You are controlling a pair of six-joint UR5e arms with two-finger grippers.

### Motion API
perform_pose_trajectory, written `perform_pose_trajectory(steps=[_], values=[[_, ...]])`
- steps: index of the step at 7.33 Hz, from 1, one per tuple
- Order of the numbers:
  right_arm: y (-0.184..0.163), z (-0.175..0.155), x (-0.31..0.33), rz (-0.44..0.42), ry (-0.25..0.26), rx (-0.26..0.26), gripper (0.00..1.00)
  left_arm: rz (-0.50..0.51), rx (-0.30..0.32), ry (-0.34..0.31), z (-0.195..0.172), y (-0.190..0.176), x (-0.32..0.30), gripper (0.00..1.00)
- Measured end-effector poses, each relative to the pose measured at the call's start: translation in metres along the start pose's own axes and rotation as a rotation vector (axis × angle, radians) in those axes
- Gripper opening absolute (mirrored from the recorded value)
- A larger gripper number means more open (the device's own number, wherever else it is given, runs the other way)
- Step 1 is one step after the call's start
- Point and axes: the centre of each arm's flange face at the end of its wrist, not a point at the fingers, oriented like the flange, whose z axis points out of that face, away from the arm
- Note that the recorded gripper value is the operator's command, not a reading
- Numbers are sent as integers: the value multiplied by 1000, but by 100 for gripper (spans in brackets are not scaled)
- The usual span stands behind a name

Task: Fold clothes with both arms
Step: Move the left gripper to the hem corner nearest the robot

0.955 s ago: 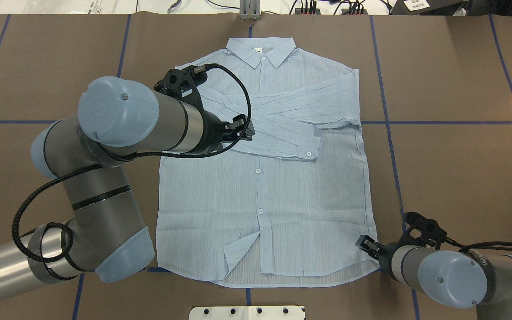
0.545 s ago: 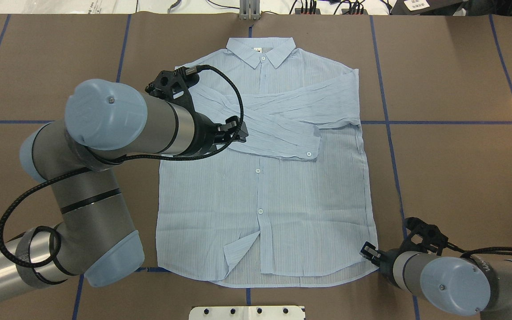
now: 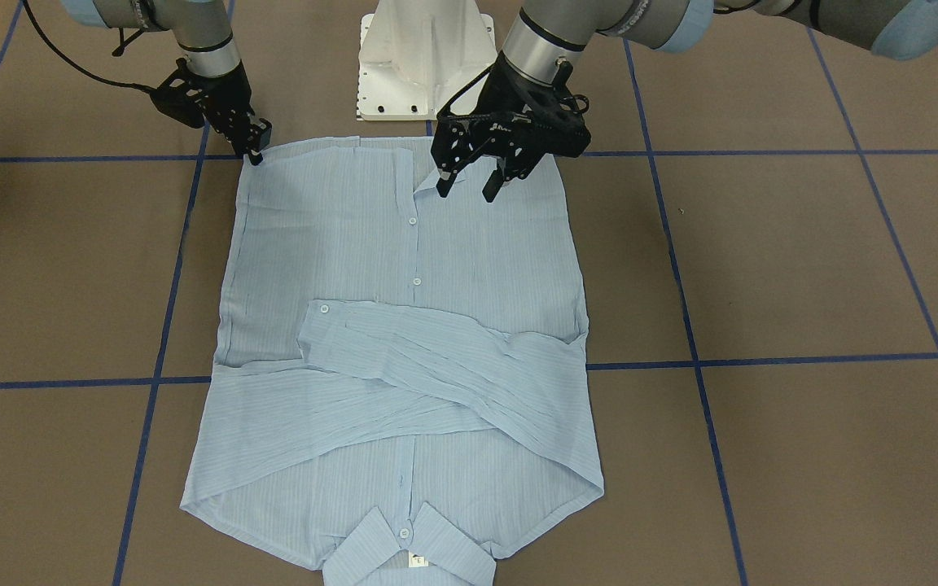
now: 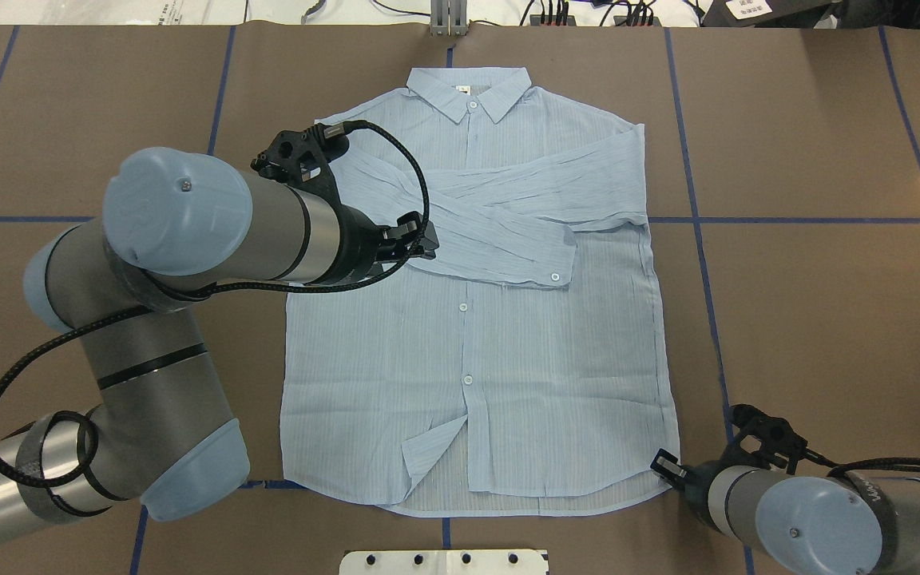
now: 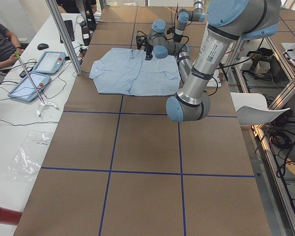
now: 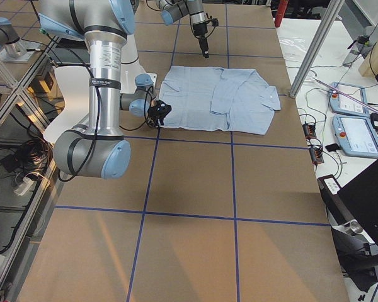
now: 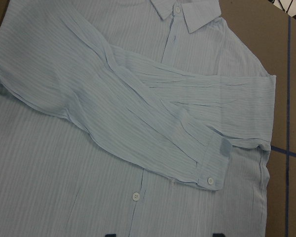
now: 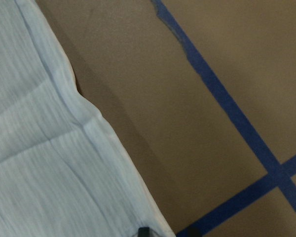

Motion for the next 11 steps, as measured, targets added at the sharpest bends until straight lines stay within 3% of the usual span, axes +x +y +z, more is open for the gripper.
perform_pose_trajectory(steps=[6,7,9,11], values=[[-3,-23,1,5,-18,-16,0,-2,15,-5,-5,4,-11,73],[-4,-29,3,6,-20,-23,0,-12,6,-34,2,13,-28,73],[-1,-39,2,6,-19,-54,0,-44,-5,-136,31,68,-80,72],[0,-42,2,6,-20,-66,0,-58,-6,-284,52,118,-130,72]])
